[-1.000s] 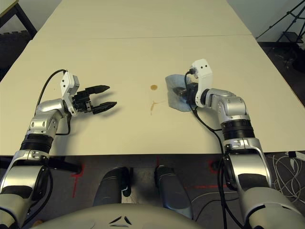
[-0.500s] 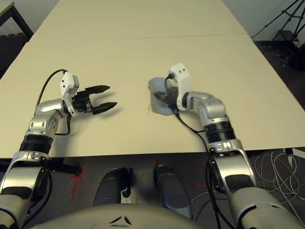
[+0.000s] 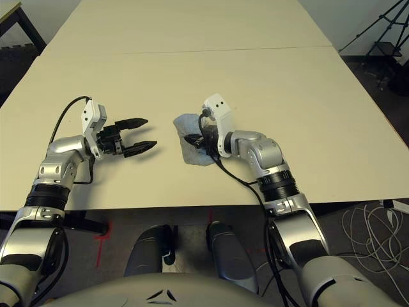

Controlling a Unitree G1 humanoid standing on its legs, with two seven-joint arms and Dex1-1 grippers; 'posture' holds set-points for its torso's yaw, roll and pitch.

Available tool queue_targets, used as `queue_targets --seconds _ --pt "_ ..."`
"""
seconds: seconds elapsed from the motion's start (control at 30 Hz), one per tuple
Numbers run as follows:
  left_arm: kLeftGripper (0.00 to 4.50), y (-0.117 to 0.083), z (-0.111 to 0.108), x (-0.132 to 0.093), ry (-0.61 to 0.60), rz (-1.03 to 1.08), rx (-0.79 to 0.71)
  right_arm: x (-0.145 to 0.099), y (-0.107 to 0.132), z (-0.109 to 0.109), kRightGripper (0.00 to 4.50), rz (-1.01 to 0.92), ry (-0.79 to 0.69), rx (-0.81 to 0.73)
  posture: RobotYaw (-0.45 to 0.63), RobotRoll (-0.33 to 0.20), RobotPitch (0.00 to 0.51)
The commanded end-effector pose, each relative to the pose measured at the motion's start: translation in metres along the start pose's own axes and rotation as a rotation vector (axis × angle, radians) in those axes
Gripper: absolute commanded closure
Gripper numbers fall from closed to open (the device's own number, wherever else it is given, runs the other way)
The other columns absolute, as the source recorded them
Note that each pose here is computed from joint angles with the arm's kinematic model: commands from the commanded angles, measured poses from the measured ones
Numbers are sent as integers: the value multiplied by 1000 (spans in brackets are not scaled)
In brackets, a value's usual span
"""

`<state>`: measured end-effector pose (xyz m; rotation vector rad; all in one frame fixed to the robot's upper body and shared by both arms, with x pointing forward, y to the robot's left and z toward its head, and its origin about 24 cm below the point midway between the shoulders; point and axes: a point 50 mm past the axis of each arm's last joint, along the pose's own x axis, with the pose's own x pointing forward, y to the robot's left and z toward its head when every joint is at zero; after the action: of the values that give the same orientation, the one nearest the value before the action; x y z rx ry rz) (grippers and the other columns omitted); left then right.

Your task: Wipe the water off the table with a rag.

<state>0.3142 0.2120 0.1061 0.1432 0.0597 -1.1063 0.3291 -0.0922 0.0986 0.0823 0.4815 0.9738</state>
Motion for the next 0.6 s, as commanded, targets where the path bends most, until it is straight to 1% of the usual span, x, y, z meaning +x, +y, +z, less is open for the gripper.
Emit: queue_targets --seconds 0.03,0.17,0.4,0.5,0.53,0.6 --pt "0 -2 0 -1 -1 -9 -5 -17 -25 -2 4338 -92 26 13 -182 0 128" --pt "0 -1 -1 0 0 -10 -5 -45 -51 9 4338 -190 22 -25 -184 0 124" --pt "0 1 0 1 1 -8 -2 -90 -81 21 4339 -326 9 -46 -192 0 121" --pt "0 1 0 1 0 -7 -2 -110 -90 23 4339 -376 0 -44 -194 0 120" --pt "0 1 0 1 0 -6 -2 -117 -91 26 4339 -380 -21 -29 -196 0 119" --pt "0 2 0 1 -1 -5 -2 -128 -90 39 4339 -357 -107 20 -196 0 119"
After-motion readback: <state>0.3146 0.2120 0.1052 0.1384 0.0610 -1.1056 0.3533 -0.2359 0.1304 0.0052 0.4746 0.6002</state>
